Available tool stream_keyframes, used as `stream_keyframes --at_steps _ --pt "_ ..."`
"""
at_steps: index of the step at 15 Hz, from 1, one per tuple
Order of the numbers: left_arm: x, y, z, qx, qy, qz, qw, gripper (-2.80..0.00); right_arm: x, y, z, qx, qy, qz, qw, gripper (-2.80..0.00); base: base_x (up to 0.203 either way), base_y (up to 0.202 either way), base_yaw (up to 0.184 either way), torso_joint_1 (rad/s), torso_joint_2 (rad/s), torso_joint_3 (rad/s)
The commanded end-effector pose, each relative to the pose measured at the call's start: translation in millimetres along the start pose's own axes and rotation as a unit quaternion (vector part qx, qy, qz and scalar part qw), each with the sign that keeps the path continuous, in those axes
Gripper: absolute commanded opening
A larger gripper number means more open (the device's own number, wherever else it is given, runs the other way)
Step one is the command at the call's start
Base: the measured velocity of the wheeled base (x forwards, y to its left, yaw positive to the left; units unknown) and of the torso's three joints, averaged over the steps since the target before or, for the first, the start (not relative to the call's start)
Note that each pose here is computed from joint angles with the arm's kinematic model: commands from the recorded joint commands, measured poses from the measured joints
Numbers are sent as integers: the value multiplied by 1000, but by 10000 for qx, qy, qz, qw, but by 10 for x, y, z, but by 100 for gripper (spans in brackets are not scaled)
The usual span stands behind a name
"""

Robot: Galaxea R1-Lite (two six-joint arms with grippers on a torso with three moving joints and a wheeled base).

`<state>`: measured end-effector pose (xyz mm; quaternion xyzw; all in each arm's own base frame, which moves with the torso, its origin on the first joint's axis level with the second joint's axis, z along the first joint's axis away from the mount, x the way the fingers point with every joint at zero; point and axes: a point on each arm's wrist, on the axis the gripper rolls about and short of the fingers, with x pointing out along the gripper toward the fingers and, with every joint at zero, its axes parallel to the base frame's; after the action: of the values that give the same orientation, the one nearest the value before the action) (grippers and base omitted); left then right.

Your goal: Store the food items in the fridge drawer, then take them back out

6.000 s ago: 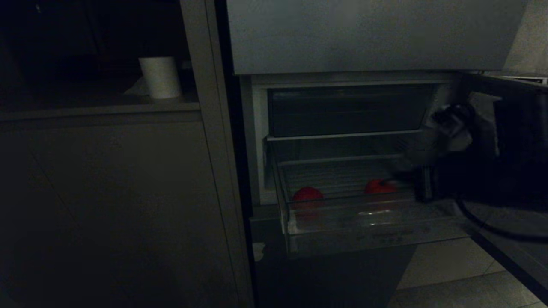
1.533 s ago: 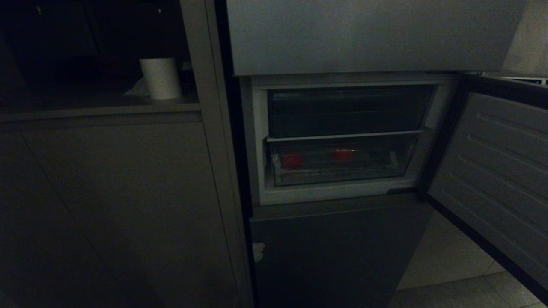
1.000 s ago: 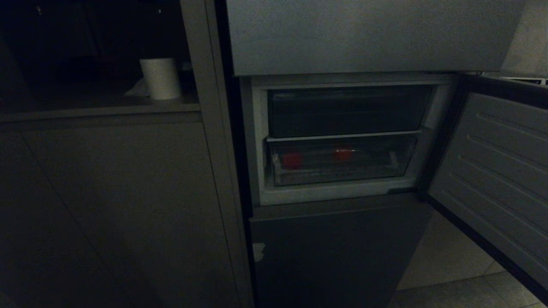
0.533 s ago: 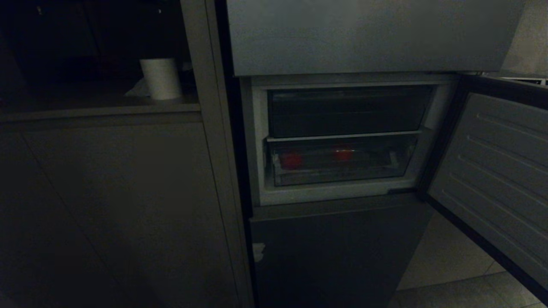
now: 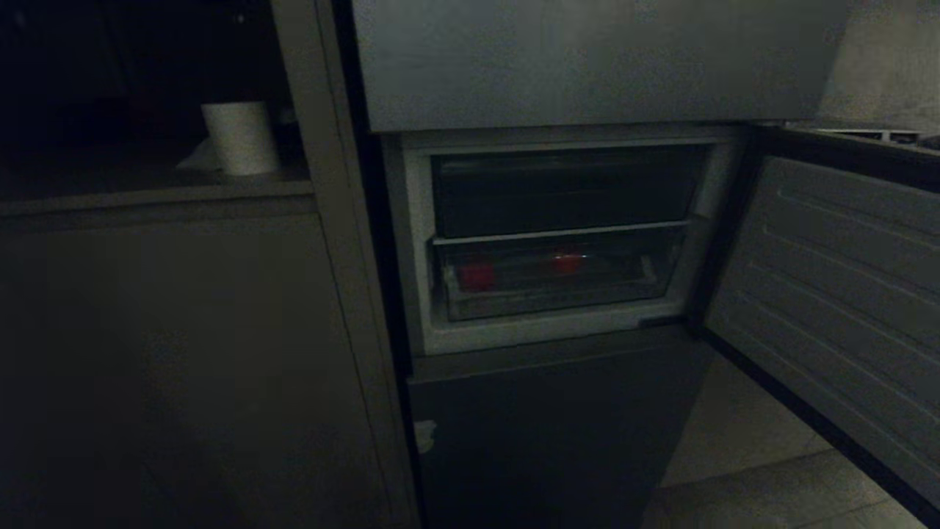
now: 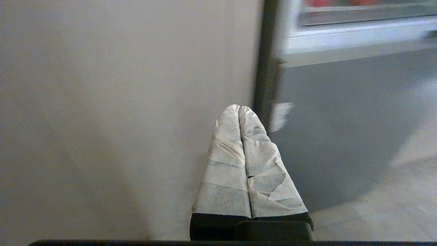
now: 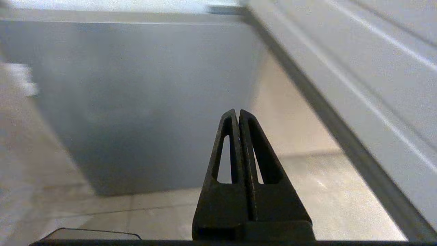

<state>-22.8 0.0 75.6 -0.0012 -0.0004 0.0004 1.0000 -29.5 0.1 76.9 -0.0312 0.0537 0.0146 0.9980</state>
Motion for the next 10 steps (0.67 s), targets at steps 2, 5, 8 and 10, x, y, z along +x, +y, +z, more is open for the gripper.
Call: stream_keyframes --at_steps 2,5,8,10 --pt "0 0 0 -4 -3 3 10000 -280 1 0 -1 0 10 10 10000 -280 -1 9 -182 -1 6 5" --pt "0 0 0 -4 -3 3 10000 -280 1 0 -1 -7 11 2 10000 -280 -1 9 -174 3 3 2" --pt "0 0 0 -4 -4 -4 10000 -280 1 0 -1 0 11 2 10000 -280 -3 7 -175 3 5 4" --pt "0 0 2 -4 -11 -2 10000 -280 1 0 -1 0 11 2 10000 -280 -1 10 -176 2 2 -3"
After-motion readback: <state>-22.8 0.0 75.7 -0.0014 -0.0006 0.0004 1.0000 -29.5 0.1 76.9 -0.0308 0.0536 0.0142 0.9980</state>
